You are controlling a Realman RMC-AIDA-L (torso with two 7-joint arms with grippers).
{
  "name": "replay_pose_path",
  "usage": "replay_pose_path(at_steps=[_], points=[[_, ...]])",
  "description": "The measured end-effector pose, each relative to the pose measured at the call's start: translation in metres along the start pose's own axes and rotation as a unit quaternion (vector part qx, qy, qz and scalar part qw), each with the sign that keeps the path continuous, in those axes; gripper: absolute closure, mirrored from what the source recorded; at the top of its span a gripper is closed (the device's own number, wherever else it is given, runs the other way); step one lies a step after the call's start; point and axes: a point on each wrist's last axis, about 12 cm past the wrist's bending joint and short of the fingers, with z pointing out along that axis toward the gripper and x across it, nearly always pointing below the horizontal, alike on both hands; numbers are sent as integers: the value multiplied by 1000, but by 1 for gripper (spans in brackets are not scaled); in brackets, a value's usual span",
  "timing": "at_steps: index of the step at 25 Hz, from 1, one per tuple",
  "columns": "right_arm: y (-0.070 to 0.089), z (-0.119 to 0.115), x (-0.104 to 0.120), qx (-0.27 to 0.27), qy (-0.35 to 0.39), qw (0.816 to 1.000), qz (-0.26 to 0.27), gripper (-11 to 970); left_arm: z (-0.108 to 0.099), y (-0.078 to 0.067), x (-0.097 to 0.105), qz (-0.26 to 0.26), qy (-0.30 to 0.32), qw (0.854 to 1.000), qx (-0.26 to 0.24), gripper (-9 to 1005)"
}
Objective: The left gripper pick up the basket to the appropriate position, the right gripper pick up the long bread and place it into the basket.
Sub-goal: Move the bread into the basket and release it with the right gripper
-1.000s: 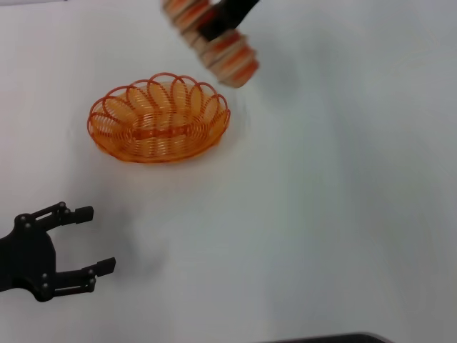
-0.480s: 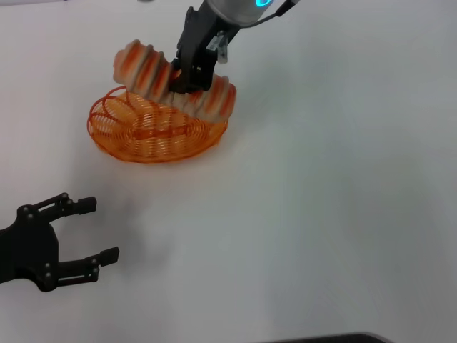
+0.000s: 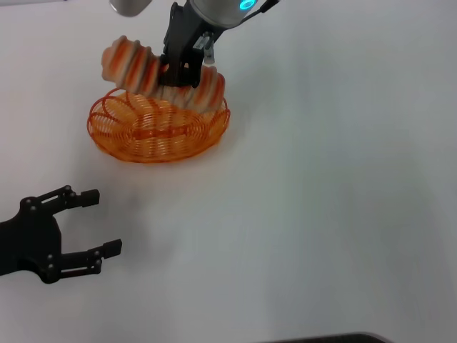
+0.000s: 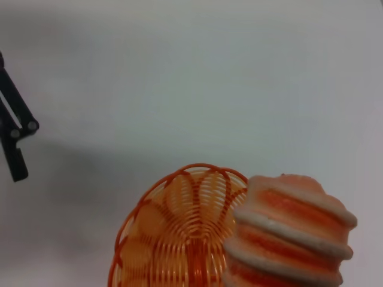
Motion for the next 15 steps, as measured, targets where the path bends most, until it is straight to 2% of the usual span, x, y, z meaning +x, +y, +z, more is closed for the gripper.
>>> replay_pose_path(at_steps=[6, 11, 15], points=[[1, 6, 2, 12, 0, 1000, 1, 762, -1, 2, 0, -1, -5, 1000, -11, 120], [0, 7, 4, 21, -9, 1000, 5, 575, 0, 2, -1, -2, -11, 1000, -13, 120], [0, 7, 4, 21, -15, 1000, 8, 375, 0, 3, 0, -2, -9, 1000, -17, 119]])
